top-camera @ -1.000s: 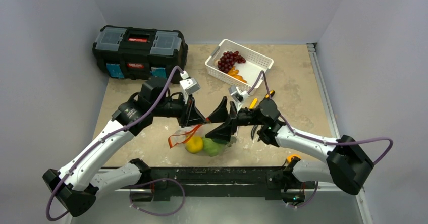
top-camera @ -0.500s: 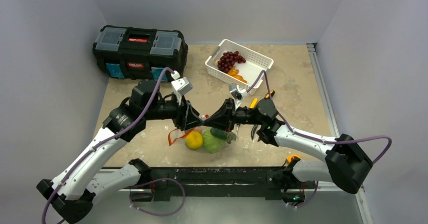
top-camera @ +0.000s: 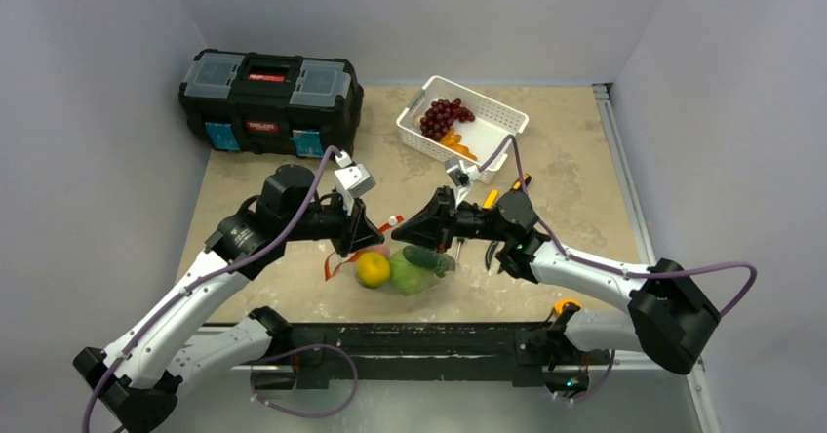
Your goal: Place the food in the zip-top bag and seal the zipper
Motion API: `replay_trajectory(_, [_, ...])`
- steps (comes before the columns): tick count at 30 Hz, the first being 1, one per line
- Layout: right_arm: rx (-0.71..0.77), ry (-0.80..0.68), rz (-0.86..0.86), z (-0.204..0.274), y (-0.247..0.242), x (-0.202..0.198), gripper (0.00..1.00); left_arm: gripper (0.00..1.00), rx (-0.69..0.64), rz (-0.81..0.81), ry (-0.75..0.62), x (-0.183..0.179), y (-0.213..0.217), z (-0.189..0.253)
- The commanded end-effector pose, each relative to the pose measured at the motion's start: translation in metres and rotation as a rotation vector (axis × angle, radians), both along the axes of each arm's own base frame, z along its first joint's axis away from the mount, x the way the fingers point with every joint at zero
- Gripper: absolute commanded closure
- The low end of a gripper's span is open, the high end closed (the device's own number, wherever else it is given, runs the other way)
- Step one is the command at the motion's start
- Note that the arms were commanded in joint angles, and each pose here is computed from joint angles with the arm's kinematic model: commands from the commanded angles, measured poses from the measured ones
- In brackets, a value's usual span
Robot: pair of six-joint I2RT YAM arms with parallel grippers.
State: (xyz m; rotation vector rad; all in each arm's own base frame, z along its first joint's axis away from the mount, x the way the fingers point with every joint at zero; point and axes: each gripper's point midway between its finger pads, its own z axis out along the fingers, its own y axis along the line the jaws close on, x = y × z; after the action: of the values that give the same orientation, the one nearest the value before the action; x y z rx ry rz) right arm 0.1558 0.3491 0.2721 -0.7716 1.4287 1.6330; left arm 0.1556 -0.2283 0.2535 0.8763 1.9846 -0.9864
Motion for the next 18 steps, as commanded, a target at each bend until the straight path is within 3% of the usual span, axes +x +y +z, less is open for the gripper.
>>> replay_trajectory(1, [0.126,-0.018,-0.004,0.039,-0.002,-0.001,0.94,1.0,-0.01,-0.022,-0.052,0.005,-0.003,0.004])
replay_trajectory(4, [0.166,0.002,-0.012,0.041,-0.006,-0.002,0.57,1.0,-0.037,-0.031,-0.065,0.003,-0.005,0.006])
replay_trajectory(5, [0.18,0.008,-0.017,0.041,-0.008,-0.002,0.5,1.0,-0.07,-0.036,-0.107,-0.005,-0.001,0.019])
replay_trajectory(7, [0.211,0.03,-0.034,0.043,-0.01,0.0,0.43,1.0,-0.042,-0.04,-0.064,0.001,-0.005,0.005])
replay_trajectory(11, [0.275,0.079,-0.081,0.053,-0.012,0.01,0.42,1.0,-0.046,-0.04,-0.068,0.0,-0.004,0.004])
replay_trajectory(18, [0.321,0.134,-0.085,0.058,-0.006,0.02,0.69,1.0,-0.067,-0.041,-0.069,-0.001,-0.006,0.006])
